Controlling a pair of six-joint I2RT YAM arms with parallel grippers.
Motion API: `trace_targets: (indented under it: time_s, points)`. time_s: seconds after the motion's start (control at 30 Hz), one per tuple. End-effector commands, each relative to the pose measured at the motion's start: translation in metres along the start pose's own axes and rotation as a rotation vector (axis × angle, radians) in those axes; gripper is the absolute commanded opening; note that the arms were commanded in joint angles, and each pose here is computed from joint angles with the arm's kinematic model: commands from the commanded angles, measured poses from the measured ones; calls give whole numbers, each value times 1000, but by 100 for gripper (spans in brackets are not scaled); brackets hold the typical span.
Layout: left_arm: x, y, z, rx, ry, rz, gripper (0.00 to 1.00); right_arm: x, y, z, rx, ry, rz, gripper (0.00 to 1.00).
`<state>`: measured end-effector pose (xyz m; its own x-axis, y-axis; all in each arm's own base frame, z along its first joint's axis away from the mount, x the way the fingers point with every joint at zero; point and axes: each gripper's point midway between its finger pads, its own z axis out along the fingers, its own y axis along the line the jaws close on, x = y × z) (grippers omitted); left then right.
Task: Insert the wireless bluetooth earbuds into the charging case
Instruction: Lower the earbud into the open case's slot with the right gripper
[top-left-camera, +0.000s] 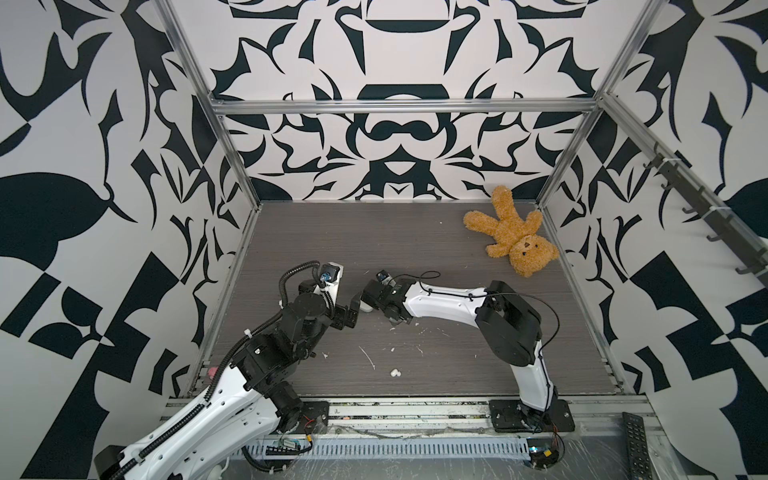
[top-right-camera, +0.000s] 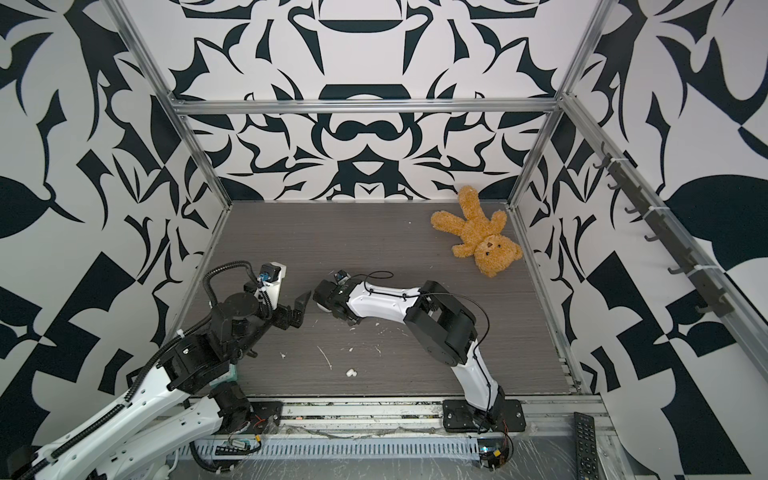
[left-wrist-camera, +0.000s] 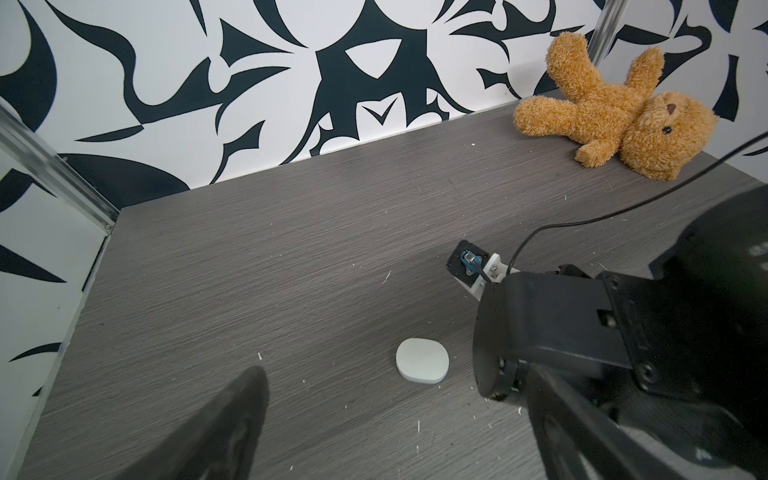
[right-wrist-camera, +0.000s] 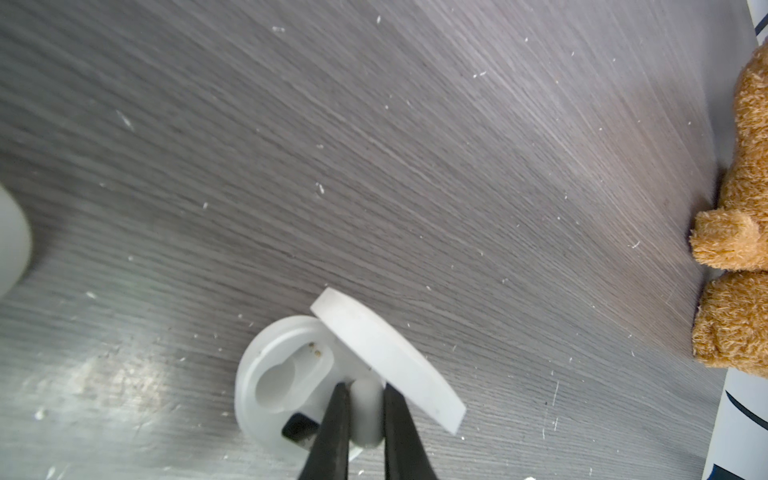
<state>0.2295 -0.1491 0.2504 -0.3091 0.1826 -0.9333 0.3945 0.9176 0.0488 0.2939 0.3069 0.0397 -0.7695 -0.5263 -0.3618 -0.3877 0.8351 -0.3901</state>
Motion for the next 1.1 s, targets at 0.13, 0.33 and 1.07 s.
trace_targets:
  time_s: [0.13, 0.33, 1.07]
  points:
    - [6, 2, 1, -7, 9, 0, 99, -1, -5, -12, 15, -11, -12, 16]
    - [6, 1, 1, -5, 10, 0, 99, -2, -6, -15, 18, -15, -14, 23]
    - [6, 2, 0, -4, 8, -2, 99, -9, -8, -38, -3, -46, -12, 30]
